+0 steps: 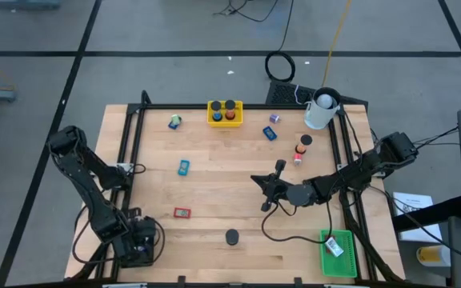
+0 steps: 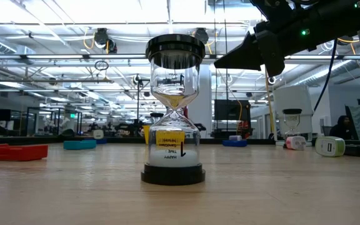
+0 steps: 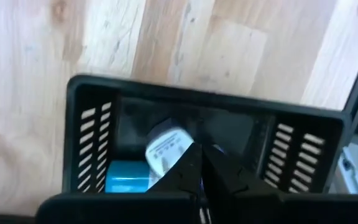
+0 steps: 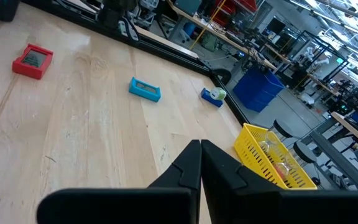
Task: Pick & Place Office items
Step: Put the purple charger adapter into the black bin
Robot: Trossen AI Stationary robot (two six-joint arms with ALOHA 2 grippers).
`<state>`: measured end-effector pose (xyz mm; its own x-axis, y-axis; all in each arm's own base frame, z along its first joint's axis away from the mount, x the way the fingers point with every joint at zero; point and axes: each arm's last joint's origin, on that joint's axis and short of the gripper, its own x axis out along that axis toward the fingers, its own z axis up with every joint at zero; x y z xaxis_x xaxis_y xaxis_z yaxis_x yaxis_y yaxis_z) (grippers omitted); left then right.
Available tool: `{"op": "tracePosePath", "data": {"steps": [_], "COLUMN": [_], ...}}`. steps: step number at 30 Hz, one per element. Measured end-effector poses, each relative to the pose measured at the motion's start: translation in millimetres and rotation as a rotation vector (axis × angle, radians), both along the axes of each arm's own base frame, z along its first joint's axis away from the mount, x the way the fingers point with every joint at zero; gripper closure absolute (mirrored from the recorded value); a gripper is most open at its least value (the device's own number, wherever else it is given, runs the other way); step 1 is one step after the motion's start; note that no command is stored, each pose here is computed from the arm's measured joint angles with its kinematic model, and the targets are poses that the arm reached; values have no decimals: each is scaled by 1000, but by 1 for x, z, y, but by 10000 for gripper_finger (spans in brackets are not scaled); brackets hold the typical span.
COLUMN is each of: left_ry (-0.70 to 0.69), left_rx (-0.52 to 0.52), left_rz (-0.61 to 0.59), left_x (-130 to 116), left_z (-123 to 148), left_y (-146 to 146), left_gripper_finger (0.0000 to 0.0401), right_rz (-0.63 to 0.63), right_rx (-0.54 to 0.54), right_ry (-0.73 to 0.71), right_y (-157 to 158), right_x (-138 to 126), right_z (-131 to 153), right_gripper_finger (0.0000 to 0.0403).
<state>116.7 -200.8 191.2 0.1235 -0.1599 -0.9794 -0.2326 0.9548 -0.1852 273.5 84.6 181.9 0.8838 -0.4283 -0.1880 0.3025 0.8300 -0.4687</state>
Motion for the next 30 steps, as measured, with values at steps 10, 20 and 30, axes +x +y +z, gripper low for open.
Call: {"op": "tracePosePath", "data": {"steps": [10, 20, 30], "left_ry": [64, 41, 29], "left_rx": [-38, 93, 146], "left_rz": [-21, -14, -48], "left_x": [-2, -5, -4], "left_z": [0, -1, 8], "left_y": [-1, 8, 9], "left_gripper_finger": [392, 389, 388], "right_rz": [0, 0, 0], "right_rx": [0, 0, -2], "right_ry": [0, 0, 1], "right_y": [0, 0, 0], "right_x": [0, 0, 0], "right_z": [0, 0, 0], "right_gripper_finger": [402, 402, 402]}}
